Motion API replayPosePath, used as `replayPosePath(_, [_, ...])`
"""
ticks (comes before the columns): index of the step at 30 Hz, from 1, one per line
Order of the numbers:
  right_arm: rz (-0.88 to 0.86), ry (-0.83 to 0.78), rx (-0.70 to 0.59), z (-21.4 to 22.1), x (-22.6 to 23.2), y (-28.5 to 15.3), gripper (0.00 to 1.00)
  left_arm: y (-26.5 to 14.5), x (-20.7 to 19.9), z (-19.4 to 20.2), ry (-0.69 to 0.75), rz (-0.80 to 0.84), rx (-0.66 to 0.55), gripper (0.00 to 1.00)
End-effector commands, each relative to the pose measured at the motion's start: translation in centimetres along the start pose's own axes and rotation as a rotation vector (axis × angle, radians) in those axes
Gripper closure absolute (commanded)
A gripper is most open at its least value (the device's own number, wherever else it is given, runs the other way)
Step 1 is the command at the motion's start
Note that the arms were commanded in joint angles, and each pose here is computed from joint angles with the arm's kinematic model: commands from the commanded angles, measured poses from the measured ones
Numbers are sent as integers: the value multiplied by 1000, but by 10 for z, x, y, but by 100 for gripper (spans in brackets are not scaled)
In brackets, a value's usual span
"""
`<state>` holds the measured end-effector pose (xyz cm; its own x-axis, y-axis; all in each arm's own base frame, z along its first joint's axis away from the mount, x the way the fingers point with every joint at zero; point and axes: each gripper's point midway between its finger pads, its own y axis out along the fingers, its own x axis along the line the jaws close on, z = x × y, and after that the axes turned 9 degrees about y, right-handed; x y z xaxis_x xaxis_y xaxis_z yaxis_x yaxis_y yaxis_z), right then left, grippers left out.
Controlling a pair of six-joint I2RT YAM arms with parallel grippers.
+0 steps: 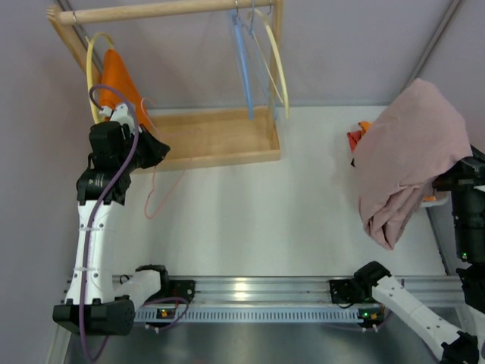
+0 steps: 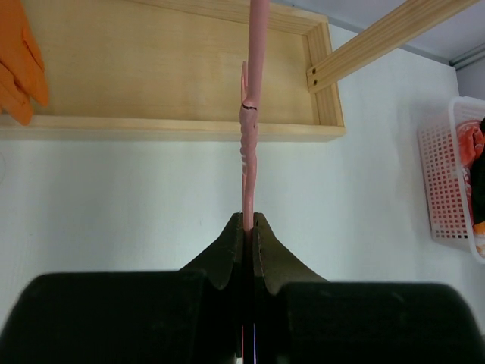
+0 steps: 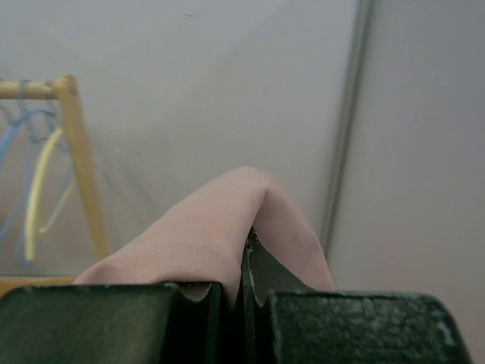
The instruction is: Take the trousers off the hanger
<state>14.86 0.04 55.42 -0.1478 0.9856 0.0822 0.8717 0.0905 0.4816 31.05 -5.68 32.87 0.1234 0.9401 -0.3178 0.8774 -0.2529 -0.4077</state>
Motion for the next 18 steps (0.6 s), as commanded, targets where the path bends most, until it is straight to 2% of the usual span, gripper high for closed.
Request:
replayPosePath(1, [336, -85, 36, 12, -58, -15, 100, 3, -9, -19, 10, 34, -64, 100])
replayPosePath(3, [466, -193, 97, 31, -78, -18, 100, 6, -8, -19, 4, 32, -60, 100])
replayPosePath(6, [569, -331, 156, 52, -91, -14, 100, 6, -11, -21, -1, 41, -60, 100])
replayPosePath(11, [587, -486, 242, 79, -89, 9, 100, -3, -15, -27, 23, 51, -88, 100])
replayPosePath(15, [545, -510, 273, 96, -89, 33, 100, -14, -17, -30, 60, 56, -116, 100])
replayPosePath(17, [599, -536, 327, 108, -112, 43, 100, -18, -18, -31, 72, 55, -130, 100])
replayPosePath(18, [576, -495, 317, 106, -114, 52, 100, -21, -19, -32, 76, 55, -136, 100])
